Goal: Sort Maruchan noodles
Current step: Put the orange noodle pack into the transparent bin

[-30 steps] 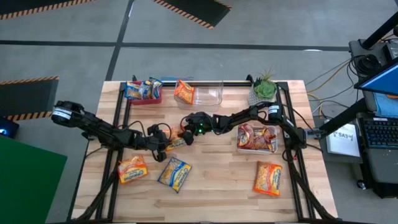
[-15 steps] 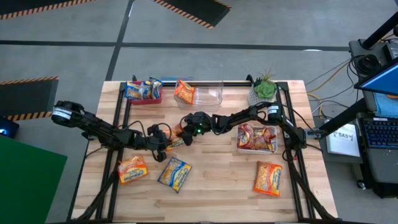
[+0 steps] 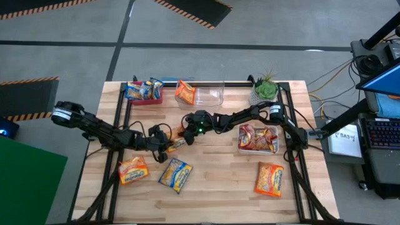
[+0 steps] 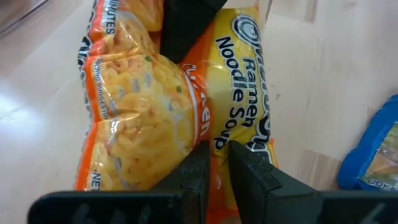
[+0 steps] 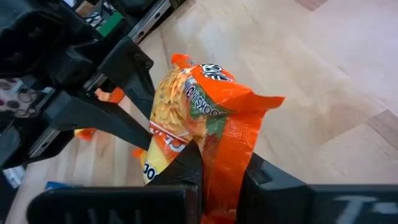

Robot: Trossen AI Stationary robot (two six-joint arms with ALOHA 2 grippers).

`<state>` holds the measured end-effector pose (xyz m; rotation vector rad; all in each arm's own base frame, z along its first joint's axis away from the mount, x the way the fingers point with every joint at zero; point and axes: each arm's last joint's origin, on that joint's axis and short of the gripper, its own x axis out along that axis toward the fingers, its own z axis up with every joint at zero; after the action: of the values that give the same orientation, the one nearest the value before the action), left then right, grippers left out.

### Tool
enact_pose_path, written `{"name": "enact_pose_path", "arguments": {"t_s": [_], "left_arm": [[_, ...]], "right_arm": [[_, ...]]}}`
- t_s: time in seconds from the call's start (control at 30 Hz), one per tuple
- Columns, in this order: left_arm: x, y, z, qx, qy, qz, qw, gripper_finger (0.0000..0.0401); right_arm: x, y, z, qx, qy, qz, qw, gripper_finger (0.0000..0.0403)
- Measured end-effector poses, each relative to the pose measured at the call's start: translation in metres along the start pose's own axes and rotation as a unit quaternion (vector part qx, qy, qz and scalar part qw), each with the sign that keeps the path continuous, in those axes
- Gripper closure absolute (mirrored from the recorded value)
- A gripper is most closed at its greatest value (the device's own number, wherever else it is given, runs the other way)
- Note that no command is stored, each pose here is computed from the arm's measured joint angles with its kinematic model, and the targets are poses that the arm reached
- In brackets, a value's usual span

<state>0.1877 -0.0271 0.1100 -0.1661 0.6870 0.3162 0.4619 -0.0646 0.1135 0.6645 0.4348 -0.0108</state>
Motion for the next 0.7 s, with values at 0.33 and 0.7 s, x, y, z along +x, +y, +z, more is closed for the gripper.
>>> {"name": "enact_pose_path", "arguments": {"t_s": [0.33, 0.7], "left_arm": [[-0.016, 0.0, 0.015, 0.015, -0.054, -0.024, 0.998, 0.036], [-0.052, 0.007, 0.033, 0.038, -0.132, -0.06, 0.989, 0.036]], "right_arm": [[-0.008, 0.008, 0.011, 0.008, 0.014, 0.048, 0.999, 0.037], [-0.026, 0.03, 0.031, 0.0, 0.018, 0.095, 0.995, 0.0371]]}}
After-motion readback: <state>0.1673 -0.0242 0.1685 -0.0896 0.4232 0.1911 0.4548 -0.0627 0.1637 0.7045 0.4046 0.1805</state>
